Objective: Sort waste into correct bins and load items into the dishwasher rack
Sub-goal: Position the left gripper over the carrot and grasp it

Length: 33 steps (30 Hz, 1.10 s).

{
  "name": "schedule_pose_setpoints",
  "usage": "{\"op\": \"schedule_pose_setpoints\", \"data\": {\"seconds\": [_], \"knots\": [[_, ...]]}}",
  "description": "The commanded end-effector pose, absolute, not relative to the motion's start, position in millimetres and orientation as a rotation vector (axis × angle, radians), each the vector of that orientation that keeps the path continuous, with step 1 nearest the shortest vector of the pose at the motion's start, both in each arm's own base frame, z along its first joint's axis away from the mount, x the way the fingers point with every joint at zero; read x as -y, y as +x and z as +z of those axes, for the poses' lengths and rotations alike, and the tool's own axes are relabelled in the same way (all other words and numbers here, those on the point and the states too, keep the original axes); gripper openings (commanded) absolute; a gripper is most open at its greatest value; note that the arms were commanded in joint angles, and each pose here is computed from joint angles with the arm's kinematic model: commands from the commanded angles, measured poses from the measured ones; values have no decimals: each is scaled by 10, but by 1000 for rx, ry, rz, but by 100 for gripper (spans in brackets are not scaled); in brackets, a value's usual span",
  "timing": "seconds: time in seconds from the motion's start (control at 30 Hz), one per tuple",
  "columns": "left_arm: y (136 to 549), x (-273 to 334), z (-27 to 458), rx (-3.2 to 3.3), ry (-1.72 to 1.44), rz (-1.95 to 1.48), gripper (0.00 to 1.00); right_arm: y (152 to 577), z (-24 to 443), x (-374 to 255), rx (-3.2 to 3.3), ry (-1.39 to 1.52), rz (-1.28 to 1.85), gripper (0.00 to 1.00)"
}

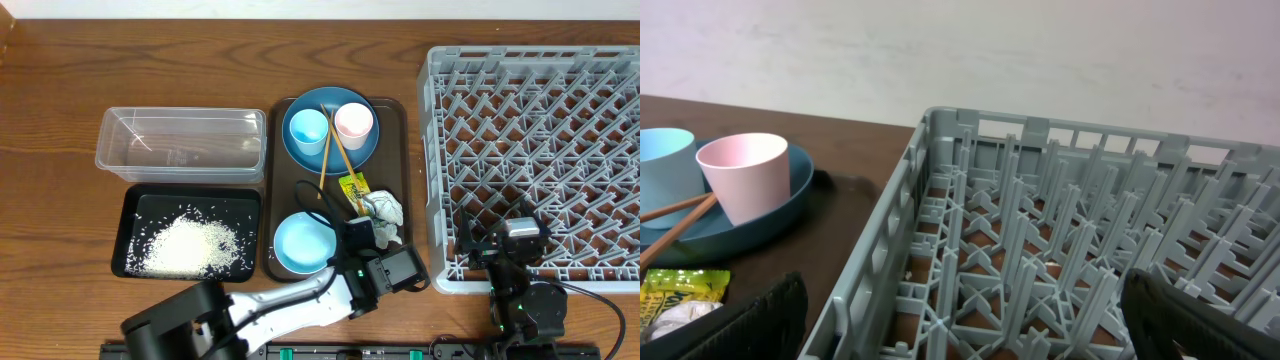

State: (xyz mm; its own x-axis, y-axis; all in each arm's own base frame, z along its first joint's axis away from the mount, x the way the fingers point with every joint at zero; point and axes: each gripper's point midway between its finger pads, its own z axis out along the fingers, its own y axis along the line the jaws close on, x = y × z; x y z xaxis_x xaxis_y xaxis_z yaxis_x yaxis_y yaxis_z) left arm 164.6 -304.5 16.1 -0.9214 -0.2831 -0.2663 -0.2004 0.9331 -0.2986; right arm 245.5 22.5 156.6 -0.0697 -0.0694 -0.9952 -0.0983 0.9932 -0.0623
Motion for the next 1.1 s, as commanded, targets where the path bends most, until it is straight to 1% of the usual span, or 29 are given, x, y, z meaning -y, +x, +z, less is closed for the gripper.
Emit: {"op": "schedule_pose_setpoints", "data": {"seconds": [0.0,0.1,0.17,0.43,0.83,1.07], "knots": [[1646,2941,-51,-2784,-361,-283,47,2452,1559,-239,-1642,-144,18,99],[1643,2929,-92,-2789,-359,-267,47,2452,1559,-239,-1642,-144,18,99],[1642,2935,-65,-2790,-361,-278,42,2452,1559,-239,-1642,-144,18,99],[1613,2872,147,-2787,-363,-298,42,2452,1559,-239,-1642,-144,18,99],[1701,2799,170,-2731,-355,-250,43,2452,1559,-239,-1642,-144,18,99],[1737,2878,129,-2721,-324,-273,43,2452,1559,-239,-1642,-144,18,99]]}}
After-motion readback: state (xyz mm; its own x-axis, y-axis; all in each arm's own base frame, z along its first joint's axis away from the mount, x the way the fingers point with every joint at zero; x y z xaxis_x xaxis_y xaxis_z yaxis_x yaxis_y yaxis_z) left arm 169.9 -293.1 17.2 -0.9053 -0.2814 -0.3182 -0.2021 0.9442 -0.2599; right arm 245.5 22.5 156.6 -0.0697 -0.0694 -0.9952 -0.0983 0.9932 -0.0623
